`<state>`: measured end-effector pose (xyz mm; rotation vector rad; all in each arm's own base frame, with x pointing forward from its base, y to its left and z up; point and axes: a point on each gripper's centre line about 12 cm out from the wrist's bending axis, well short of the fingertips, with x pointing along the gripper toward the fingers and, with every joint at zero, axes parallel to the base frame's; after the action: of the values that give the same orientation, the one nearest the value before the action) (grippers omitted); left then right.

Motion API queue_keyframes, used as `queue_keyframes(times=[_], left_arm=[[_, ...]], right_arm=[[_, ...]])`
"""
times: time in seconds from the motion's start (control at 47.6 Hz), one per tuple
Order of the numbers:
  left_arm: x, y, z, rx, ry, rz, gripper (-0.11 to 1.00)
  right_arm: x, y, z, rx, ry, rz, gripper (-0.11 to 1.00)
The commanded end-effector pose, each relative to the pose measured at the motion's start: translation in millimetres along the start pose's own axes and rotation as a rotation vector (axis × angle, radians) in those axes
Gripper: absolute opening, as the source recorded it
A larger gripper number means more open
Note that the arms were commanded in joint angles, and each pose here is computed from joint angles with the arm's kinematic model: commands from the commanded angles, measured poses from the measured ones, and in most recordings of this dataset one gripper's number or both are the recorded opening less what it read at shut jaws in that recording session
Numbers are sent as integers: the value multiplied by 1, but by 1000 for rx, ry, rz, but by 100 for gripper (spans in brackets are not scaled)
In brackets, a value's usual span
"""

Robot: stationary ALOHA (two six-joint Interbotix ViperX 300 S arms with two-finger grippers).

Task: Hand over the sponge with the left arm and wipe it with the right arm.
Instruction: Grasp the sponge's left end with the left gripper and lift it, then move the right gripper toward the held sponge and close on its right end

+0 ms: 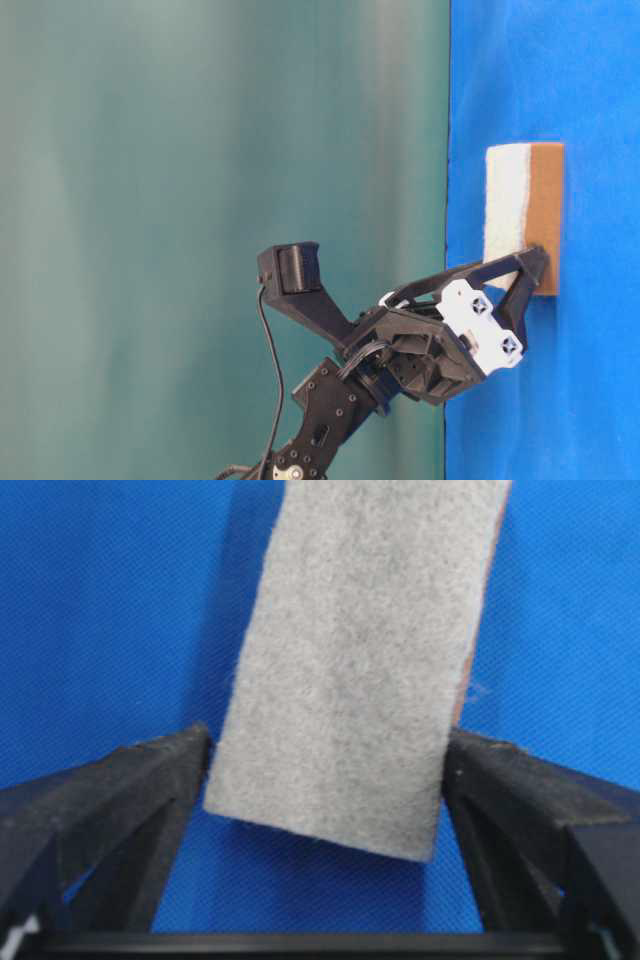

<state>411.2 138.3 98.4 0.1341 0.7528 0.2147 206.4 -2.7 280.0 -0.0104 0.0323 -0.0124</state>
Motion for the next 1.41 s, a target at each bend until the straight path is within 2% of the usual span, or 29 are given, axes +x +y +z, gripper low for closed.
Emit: queue_keyframes(times=[0.0,0.168,0.273,0.588,0.777,0.924,1.071,1.386], left_arm=[[-9,0,12,5,-21,-1,78],[-20,-4,22,10,-37,-9,36],[-34,-8,36,15,-63,-15,22],[-86,-28,70,-25,-105,-69,21],[-115,-58,83,-27,-103,-141,21],[-130,-88,87,-24,-108,-207,21],[-137,-109,89,-16,-116,-252,21],[-138,-115,91,-25,-123,-264,21]], right_arm=[[2,0,9,0,-21,-2,1],[2,0,9,0,-20,-2,1],[3,0,8,0,-14,-2,1],[3,-2,7,0,-8,-9,1],[4,-6,5,1,6,-28,1],[4,-8,3,2,23,-37,1],[5,-9,3,2,26,-40,1],[10,-9,1,39,49,-41,1]])
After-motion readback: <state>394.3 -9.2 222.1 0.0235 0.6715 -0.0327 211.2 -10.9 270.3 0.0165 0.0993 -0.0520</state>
